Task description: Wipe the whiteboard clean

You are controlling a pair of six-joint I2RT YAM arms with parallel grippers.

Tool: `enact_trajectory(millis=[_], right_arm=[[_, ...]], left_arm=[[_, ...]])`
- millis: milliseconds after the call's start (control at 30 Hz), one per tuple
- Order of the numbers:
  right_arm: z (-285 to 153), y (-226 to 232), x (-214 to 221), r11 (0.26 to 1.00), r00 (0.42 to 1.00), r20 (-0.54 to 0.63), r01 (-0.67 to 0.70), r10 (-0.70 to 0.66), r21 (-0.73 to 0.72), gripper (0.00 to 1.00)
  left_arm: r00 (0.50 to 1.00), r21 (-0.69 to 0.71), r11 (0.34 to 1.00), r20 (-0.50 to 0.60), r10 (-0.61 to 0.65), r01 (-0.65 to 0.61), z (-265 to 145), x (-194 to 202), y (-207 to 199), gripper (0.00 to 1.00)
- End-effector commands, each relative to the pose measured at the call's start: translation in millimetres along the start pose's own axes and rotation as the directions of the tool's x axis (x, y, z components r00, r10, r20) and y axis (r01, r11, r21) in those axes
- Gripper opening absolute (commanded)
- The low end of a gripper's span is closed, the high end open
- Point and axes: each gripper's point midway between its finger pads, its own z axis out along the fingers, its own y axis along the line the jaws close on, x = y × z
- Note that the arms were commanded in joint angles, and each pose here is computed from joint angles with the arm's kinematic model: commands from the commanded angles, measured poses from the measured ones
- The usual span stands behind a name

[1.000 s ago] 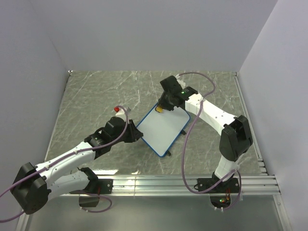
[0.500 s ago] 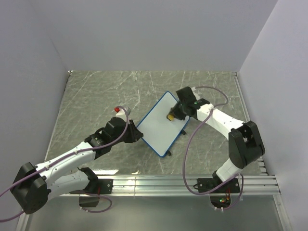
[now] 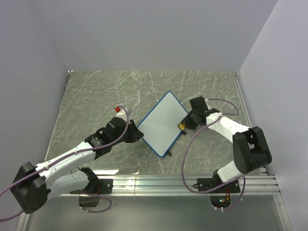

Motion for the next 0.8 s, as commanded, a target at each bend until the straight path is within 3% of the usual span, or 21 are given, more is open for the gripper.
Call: enact_trajectory(millis=[0, 167, 267, 400, 533, 633, 767], right_arm=[[-1, -47, -6, 0.992, 1.000, 0.016, 0.023, -0.025, 0.122, 0.00], [-31, -39, -29, 0.999, 0.995, 0.100, 0.000, -0.004, 0.046, 0.00], [-48, -39, -40, 1.000, 0.989, 0.147, -0.013, 0.009, 0.026, 0.00], [-51, -65, -39, 0.993, 0.987, 0.155, -0.051, 0.034, 0.103, 0.00], [-39, -98, -25, 0.968, 0.992, 0.115, -0.072, 0.045, 0.241, 0.00], [-29, -122, -11, 0.940, 0.996, 0.072, -0.072, 0.050, 0.333, 0.01], [-19, -146, 5, 0.906, 0.999, 0.021, -0.051, 0.046, 0.421, 0.18]], left_arm=[[0.986, -0.153, 0.986, -0.162, 0.047, -0.072, -5, 43, 42, 0.04], [0.989, -0.168, 0.983, -0.140, 0.046, -0.070, -8, 35, 41, 0.17], [0.992, -0.168, 0.983, -0.109, 0.057, -0.075, -11, 24, 36, 0.34], [0.994, -0.173, 0.982, -0.086, 0.064, -0.079, -14, 13, 31, 0.44], [0.996, -0.169, 0.983, -0.066, 0.064, -0.075, -16, 4, 25, 0.61], [0.997, -0.173, 0.983, -0.044, 0.060, -0.067, -19, -3, 22, 0.65], [0.998, -0.178, 0.982, -0.004, 0.060, -0.060, -28, -19, 15, 0.64]])
